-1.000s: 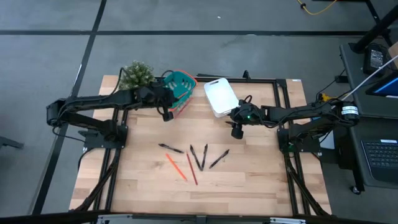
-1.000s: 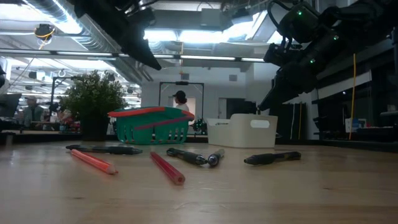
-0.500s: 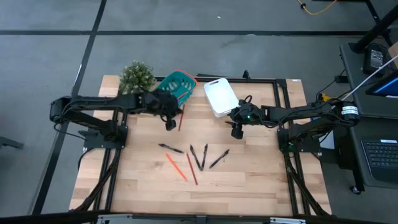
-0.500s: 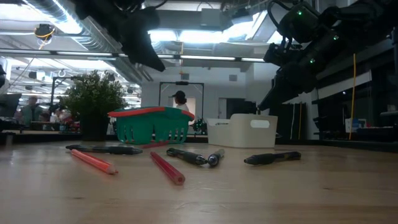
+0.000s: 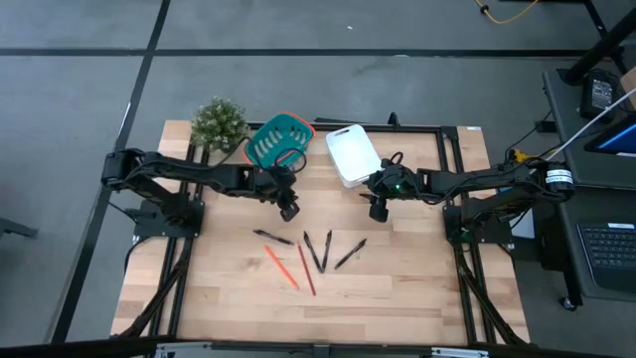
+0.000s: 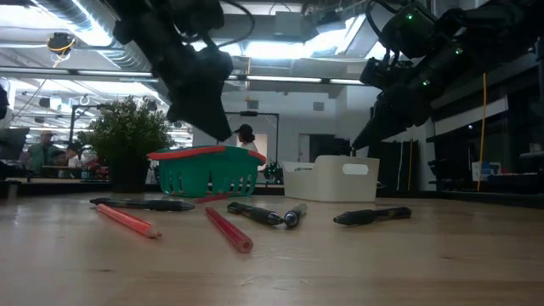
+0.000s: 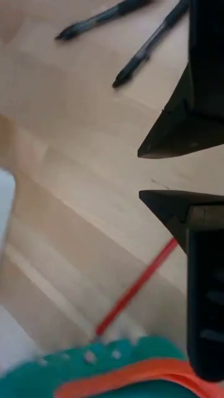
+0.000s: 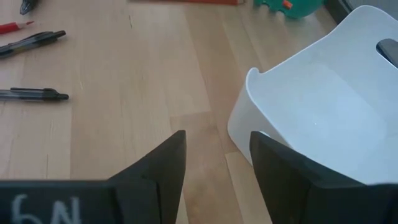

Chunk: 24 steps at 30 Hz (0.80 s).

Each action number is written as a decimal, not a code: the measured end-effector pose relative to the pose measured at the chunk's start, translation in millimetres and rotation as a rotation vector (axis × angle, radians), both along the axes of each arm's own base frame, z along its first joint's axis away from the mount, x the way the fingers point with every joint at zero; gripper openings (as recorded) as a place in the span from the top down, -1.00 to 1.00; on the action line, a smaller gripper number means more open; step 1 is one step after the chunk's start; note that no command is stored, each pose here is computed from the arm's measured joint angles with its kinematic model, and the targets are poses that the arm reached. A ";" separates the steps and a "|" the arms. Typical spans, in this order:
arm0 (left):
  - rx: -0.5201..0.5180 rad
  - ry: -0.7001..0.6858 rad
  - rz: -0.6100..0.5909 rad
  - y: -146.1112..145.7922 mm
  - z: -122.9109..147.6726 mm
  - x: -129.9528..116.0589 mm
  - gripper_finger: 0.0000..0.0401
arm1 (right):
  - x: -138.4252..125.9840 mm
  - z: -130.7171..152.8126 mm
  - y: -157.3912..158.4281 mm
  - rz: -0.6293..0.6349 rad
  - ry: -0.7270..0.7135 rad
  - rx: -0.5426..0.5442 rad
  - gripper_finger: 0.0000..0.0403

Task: Sort pens & pencils
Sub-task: Put the red pencil into the green basket

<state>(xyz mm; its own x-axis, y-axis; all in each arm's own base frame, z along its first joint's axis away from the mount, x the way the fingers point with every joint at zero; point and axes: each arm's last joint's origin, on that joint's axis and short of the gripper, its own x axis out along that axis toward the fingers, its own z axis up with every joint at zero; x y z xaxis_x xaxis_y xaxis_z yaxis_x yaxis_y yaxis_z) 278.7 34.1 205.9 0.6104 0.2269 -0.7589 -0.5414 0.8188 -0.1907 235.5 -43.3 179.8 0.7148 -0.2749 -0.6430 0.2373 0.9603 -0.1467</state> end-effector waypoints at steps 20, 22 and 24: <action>-0.071 0.158 0.291 20.0 -10.8 -9.1 0.53 | 2.2 2.8 -0.5 0.017 -0.029 -0.028 0.11; -0.081 0.161 0.304 22.5 -14.2 -4.1 0.53 | 2.9 3.6 -0.6 0.018 -0.039 -0.031 0.11; -0.091 0.190 0.309 23.4 -20.4 0.4 0.53 | 3.3 4.2 -0.7 0.029 -0.041 -0.045 0.11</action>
<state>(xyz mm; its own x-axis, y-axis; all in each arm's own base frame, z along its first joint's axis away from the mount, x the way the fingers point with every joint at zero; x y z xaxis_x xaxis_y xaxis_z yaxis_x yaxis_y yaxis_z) 279.1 57.5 185.5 0.3695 0.3053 -0.8777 -0.7934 0.5954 -0.1269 238.8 -44.0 183.9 0.7486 -0.2815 -0.6003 0.2158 0.9595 -0.1809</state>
